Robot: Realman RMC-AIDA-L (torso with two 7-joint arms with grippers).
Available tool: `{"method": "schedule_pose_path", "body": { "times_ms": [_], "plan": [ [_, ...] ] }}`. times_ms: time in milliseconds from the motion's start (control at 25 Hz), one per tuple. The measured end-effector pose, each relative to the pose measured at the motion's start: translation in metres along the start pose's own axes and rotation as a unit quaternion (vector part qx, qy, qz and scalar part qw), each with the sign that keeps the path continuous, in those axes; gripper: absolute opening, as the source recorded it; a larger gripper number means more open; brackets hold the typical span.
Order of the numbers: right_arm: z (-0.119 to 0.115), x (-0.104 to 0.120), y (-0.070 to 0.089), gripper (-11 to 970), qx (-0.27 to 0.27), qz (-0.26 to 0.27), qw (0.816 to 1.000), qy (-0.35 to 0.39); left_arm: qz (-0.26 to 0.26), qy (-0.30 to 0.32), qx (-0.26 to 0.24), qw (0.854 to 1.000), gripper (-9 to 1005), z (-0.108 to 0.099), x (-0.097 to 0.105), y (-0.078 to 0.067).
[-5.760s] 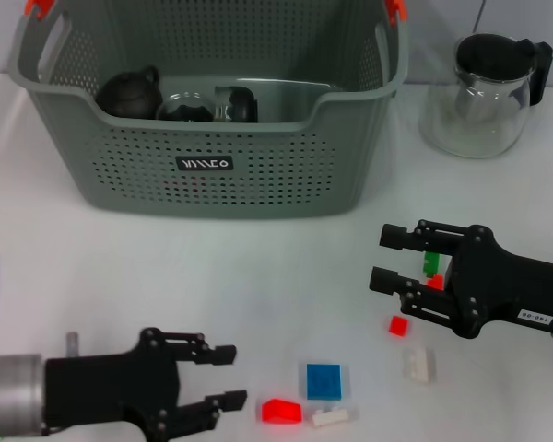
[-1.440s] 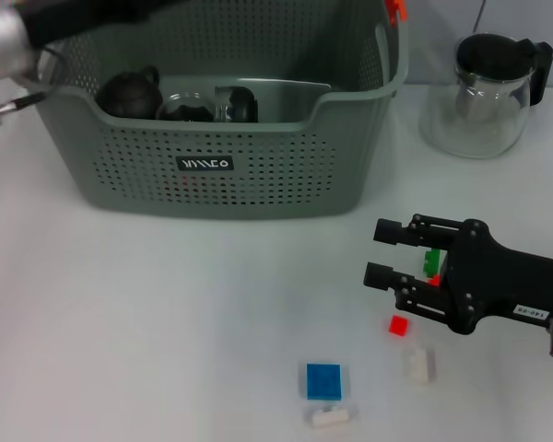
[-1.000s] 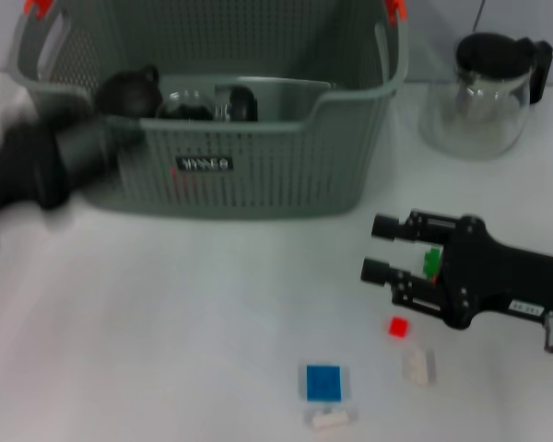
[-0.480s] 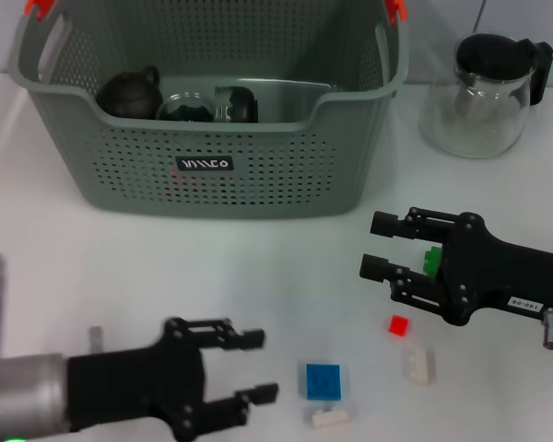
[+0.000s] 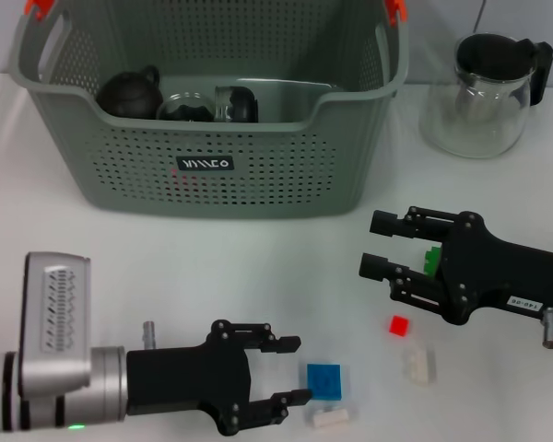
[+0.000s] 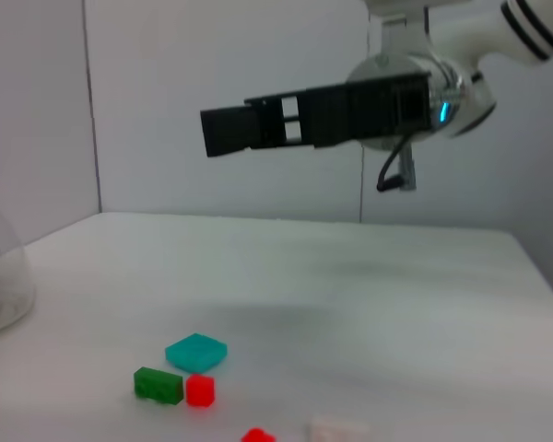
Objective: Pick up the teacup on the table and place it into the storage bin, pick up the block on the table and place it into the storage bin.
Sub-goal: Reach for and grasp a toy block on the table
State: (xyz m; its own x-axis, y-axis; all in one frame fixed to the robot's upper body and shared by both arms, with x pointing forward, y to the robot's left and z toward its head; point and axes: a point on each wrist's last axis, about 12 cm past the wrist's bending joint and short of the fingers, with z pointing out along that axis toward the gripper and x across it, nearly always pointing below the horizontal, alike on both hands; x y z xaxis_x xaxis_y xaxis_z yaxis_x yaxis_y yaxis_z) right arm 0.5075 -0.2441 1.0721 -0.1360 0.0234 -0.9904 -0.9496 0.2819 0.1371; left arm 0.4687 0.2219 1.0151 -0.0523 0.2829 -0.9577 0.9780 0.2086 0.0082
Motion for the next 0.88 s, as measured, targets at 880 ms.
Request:
{"method": "schedule_pose_path", "body": {
  "times_ms": [880],
  "plan": [
    [0.000,0.000,0.000,565,-0.002,-0.001,1.000,-0.001,0.037,0.026,-0.015,0.999,669,0.022,0.011,-0.001]
  ]
}}
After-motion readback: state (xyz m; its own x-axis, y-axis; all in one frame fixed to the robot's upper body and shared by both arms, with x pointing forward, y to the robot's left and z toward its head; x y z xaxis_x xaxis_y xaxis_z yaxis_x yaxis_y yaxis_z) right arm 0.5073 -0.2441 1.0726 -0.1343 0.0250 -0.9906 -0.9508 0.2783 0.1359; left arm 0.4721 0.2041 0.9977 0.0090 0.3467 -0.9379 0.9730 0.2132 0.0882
